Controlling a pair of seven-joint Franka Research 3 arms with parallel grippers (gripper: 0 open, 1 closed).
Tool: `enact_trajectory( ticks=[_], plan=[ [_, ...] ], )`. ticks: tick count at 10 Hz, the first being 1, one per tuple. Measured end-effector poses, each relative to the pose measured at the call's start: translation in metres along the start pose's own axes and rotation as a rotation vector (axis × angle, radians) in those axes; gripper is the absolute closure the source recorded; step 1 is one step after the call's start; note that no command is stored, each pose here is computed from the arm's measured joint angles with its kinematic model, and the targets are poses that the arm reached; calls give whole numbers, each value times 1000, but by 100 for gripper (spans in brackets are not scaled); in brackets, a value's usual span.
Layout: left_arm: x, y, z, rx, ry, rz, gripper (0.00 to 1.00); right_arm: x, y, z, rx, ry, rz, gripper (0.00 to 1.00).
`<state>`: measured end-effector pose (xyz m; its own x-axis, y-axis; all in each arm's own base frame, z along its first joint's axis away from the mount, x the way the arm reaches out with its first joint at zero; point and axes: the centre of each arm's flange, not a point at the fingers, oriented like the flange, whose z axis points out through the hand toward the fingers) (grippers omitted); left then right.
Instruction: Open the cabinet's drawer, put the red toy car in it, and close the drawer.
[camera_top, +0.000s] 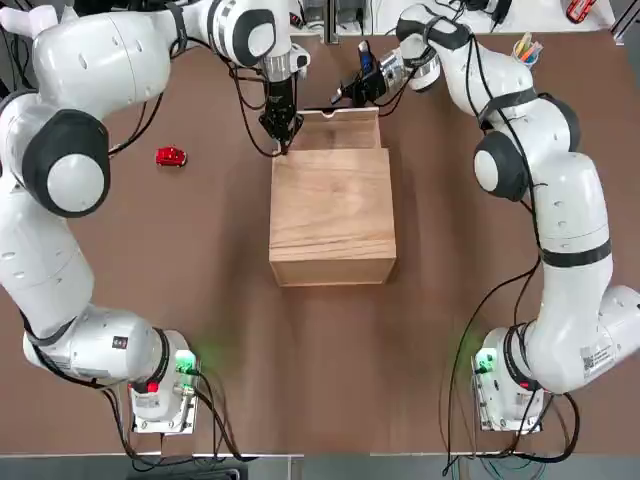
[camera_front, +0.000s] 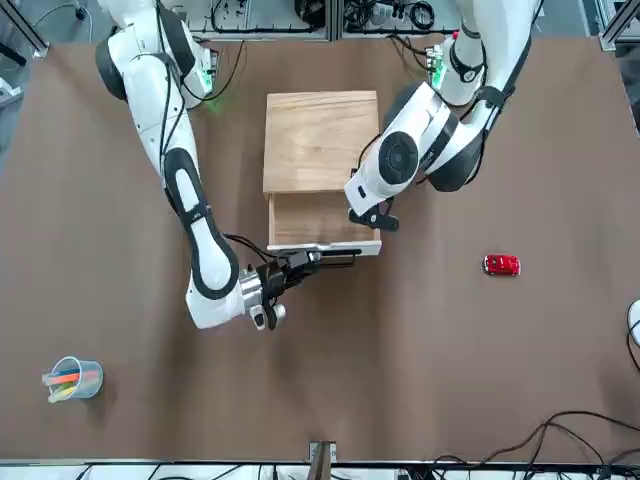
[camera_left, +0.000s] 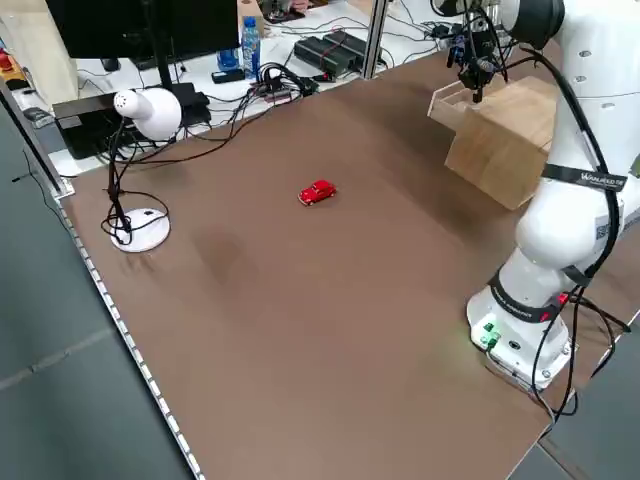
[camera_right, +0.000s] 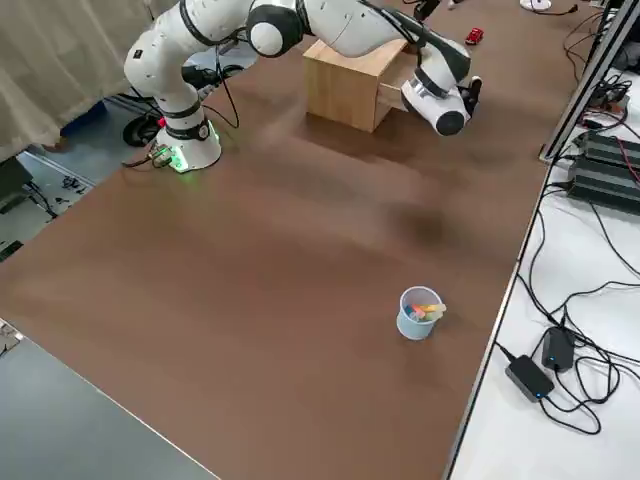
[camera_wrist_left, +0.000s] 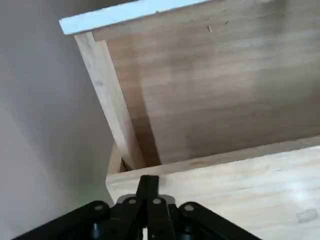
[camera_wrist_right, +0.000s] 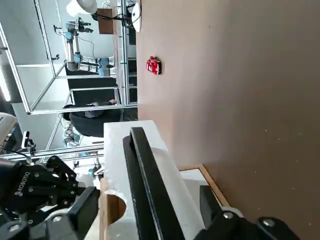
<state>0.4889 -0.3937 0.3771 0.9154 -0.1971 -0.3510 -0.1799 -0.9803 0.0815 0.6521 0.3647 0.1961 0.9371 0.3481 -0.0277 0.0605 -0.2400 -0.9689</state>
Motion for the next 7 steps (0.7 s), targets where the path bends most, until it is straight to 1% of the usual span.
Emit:
enact_trajectory(
  ticks=[1, 2, 5, 6, 7],
  plan=[
    [0, 0, 0, 0, 0, 0, 99, 1, -1, 0, 12, 8, 4, 2],
    [0, 0, 0, 0, 0, -1, 99, 3, -4, -2, 31, 24, 6, 0],
    [9, -15, -13, -11, 24, -35, 99, 14, -10, -22, 21, 82, -4, 0],
    [17, -33, -28, -18, 51, -84, 99, 17, -10, -41, -3, 98, -13, 0],
    [21, -56, -46, -17, 79, -148, 97, 19, -12, -66, -65, 101, -23, 0]
  ],
)
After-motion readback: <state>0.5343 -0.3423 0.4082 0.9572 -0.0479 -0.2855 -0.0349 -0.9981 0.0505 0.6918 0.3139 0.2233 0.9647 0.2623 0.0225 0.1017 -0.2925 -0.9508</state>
